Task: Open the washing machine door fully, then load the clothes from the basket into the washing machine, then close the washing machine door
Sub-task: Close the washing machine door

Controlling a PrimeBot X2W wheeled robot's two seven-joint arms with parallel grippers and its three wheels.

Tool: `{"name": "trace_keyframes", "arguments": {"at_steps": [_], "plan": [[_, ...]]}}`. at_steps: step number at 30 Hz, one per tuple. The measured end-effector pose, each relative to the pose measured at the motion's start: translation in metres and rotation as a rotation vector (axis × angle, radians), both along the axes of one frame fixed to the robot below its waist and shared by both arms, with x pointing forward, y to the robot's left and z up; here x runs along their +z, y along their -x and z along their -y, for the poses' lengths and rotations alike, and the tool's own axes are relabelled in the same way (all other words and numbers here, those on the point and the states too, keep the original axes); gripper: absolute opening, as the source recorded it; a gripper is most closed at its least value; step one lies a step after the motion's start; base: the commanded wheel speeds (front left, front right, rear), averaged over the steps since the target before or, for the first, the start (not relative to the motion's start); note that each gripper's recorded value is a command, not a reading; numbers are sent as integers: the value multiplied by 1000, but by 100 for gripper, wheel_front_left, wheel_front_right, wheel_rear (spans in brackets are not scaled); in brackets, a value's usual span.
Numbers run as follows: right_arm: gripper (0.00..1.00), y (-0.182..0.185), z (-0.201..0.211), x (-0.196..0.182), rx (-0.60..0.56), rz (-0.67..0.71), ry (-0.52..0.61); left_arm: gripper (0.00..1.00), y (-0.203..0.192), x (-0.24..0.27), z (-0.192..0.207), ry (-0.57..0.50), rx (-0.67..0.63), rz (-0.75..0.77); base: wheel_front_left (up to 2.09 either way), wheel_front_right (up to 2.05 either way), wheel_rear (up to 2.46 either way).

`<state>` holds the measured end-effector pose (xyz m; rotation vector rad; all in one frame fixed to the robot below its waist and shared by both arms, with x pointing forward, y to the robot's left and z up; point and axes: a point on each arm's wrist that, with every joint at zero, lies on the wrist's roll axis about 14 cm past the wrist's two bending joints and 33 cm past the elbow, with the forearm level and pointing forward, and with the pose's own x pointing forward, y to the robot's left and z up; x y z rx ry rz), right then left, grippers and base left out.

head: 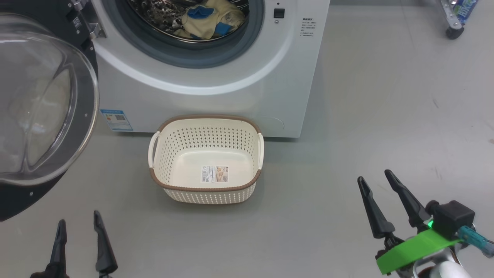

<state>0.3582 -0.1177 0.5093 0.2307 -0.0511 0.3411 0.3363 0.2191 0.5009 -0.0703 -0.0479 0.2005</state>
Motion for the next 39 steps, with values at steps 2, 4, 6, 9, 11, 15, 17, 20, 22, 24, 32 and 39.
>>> {"name": "trace_keyframes", "arguments": {"at_steps": [2, 4, 6, 9, 11, 15, 17, 20, 22, 24, 32, 39], "plan": [[100, -1, -4, 0, 11, 0, -1, 100, 3, 0, -3, 0, 12, 0, 0, 0, 0], [100, -3, -8, -1, 25, -2, -1, 100, 5, 0, -7, 0, 26, -1, 0, 0, 0], [100, -4, -12, -1, 39, -3, -2, 100, 9, 0, -11, -1, 40, -1, 0, 0, 0], [100, -7, -20, -2, 63, -4, -3, 100, 14, 0, -17, 0, 64, -2, 0, 0, 0], [100, -7, -23, -2, 71, -5, -4, 100, 15, 0, -19, 0, 72, -2, 0, 0, 0], [100, -10, -33, -2, 104, -5, -6, 100, 23, 0, -28, 2, 105, -1, 0, 0, 0], [100, -11, -38, -2, 120, -4, -6, 100, 27, 1, -32, 0, 122, 0, 0, 0, 0], [100, -13, -47, -2, 146, -4, -6, 100, 34, 1, -39, -3, 151, 0, 0, 0, 0], [100, -14, -53, -3, 165, -5, -7, 100, 38, 1, -45, -2, 174, 0, 0, 0, 0], [100, -15, -58, -3, 182, -7, -8, 100, 43, 1, -50, -2, 194, -2, 0, 0, 0], [100, -19, -79, -8, 256, -16, -1, 100, 60, 0, -65, 7, 269, -6, 0, 0, 0], [100, -21, -96, -9, 314, -15, 6, 100, 75, 1, -76, 13, 323, -4, 0, 0, 0]]}}
